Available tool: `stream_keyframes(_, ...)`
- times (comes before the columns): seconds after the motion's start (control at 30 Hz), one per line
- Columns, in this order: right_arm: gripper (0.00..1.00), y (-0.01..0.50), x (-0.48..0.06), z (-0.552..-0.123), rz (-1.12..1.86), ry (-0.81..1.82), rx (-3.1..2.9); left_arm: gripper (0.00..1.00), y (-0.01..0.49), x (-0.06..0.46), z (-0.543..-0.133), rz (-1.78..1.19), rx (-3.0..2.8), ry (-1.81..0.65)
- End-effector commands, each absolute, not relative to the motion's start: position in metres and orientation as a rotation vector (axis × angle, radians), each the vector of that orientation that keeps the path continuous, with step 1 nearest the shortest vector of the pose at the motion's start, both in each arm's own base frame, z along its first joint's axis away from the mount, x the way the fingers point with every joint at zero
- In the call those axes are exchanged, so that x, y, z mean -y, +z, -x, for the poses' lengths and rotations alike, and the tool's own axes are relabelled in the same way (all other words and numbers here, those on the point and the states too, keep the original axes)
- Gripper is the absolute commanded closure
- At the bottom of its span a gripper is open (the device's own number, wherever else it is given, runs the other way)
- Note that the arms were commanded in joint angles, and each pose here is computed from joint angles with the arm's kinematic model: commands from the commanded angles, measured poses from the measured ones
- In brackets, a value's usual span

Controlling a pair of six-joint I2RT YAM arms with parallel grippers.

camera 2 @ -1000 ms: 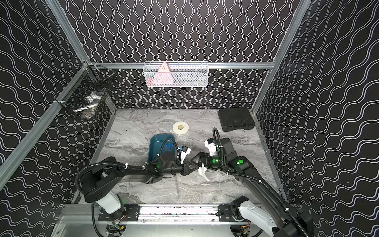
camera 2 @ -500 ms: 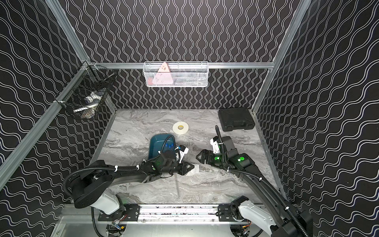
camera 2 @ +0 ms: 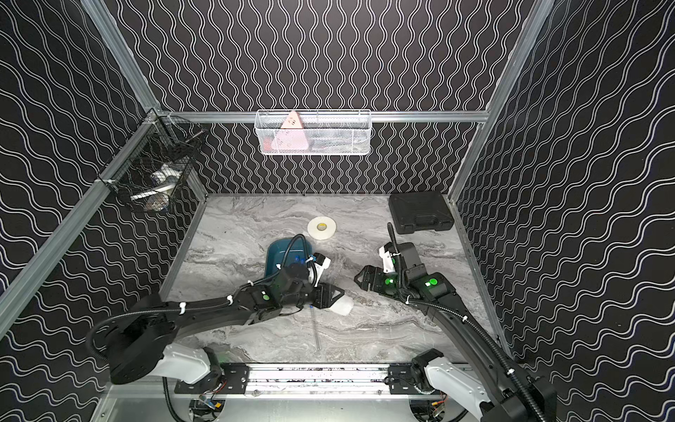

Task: Wipe the exteriors of test tubes
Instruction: Place the cleaning item at the center of the board, then pick up the test tube at the center of the board.

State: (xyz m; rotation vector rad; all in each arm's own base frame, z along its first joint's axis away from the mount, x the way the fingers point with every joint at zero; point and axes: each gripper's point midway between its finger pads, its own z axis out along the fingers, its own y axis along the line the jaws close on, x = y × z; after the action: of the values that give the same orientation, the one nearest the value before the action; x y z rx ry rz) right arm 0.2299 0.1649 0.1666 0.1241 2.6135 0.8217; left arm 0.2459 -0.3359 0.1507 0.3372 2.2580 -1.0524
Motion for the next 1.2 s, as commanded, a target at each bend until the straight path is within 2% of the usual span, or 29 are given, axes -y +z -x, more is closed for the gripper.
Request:
stream_keyframes(0.0, 0.18, 0.156, -0.170, -0.224, -0.109, 0.835, -2.673, 0.44, 0.156, 0.311, -0.251, -0.333, -2.251, -0.905)
stream_keyframes(0.27, 0.26, 0.147, -0.186, -0.217, -0.023, 0.711, -2.712, 0.41, 0.171, 0.254, -0.259, -0.184, -2.238, -0.799)
stream_keyframes(0.63, 0.48, 0.093, -0.274, -0.174, 0.261, 0.450, -2.773, 0.37, 0.177, 0.155, -0.249, 0.063, -2.237, -0.601)
stream_keyframes(0.83, 0.58, 0.071, -0.309, -0.171, 0.343, 0.352, -2.782, 0.35, 0.177, 0.139, -0.243, 0.114, -2.220, -0.585)
stream_keyframes(1.17, 0.66, 0.039, -0.332, -0.176, 0.391, 0.296, -2.818, 0.34, 0.175, 0.136, -0.241, 0.111, -2.231, -0.577)
